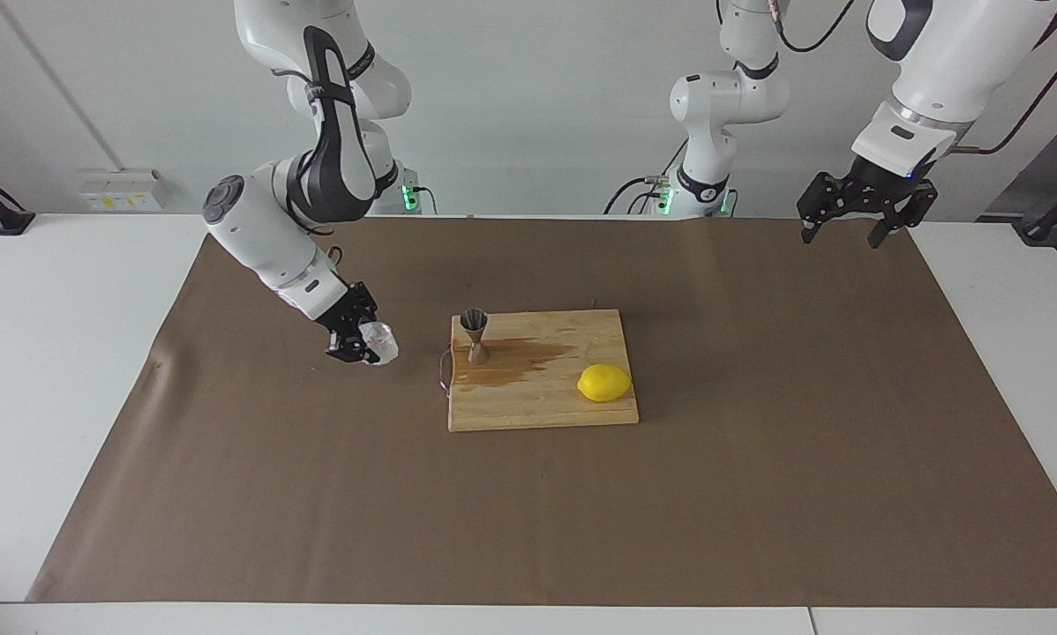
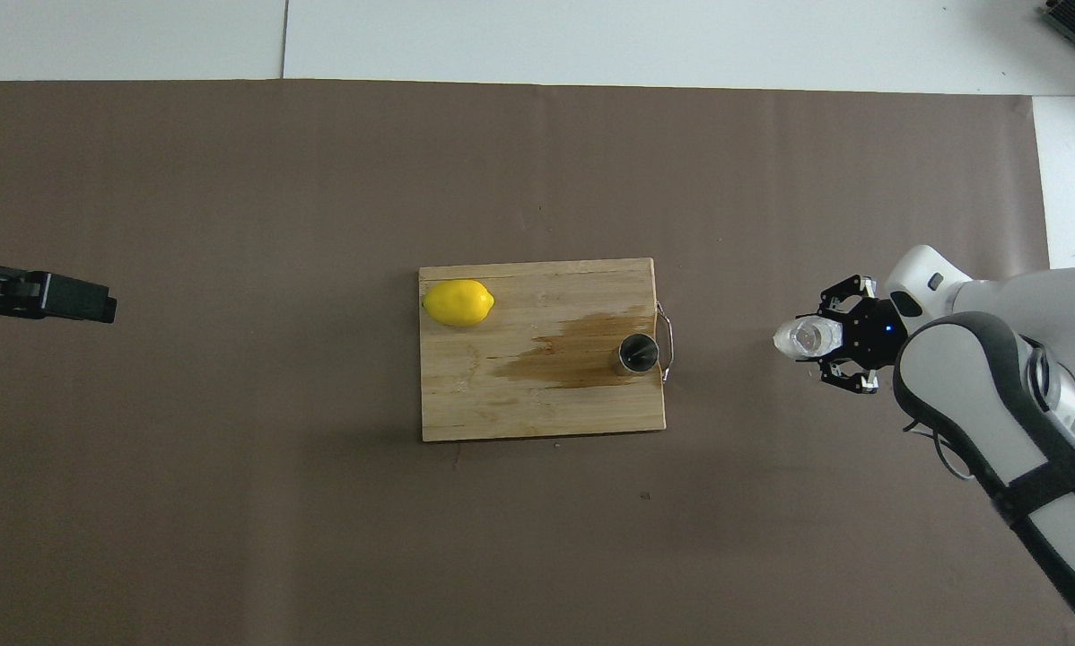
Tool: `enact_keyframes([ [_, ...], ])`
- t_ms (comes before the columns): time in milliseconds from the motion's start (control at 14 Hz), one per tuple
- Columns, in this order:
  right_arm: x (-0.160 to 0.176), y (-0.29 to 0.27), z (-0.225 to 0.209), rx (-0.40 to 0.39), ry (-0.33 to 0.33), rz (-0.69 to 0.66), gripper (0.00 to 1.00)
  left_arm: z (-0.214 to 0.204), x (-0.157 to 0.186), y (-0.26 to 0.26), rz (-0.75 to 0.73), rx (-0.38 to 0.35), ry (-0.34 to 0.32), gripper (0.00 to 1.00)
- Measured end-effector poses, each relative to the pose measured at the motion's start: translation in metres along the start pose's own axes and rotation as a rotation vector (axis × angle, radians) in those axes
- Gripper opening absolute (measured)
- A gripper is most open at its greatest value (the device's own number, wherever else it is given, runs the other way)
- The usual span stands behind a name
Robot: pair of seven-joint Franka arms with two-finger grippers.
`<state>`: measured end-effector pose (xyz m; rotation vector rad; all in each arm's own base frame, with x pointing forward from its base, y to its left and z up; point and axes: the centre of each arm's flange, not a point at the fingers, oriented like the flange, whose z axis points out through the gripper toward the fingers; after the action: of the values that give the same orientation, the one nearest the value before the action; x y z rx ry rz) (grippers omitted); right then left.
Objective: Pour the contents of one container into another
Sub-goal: 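Close the right gripper around the white cup, then lift the white cup with the right gripper over the metal cup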
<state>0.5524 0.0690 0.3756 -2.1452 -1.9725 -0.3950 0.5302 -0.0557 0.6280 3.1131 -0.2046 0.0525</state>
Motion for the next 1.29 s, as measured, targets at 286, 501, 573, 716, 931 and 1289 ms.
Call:
enact_keyframes([
  [286, 0.057, 0.001, -0.006, -0.029, -0.099, 0.013, 0.5, 0.001, 0.0, 0.015, -0.006, 0.001, -0.004, 1.0],
  [501, 0.086, -0.003, -0.005, -0.056, -0.185, -0.011, 0.5, 0.002, 0.0, 0.012, -0.011, 0.001, -0.005, 1.0],
  [573, 0.099, -0.005, -0.005, -0.072, -0.224, -0.042, 0.5, 0.002, 0.0, 0.011, -0.012, 0.0, -0.006, 1.0],
  [716, 0.13, -0.012, -0.005, -0.113, -0.301, -0.099, 0.5, 0.002, 0.0, 0.007, -0.019, 0.0, -0.007, 1.0],
  [931, 0.166, -0.024, -0.004, -0.153, -0.368, -0.122, 0.5, 0.001, -0.003, 0.0, -0.005, -0.002, -0.027, 1.0],
  [1289, 0.191, -0.022, -0.008, -0.195, -0.452, -0.199, 0.5, 0.0, -0.01, -0.003, 0.021, 0.006, -0.076, 1.0],
])
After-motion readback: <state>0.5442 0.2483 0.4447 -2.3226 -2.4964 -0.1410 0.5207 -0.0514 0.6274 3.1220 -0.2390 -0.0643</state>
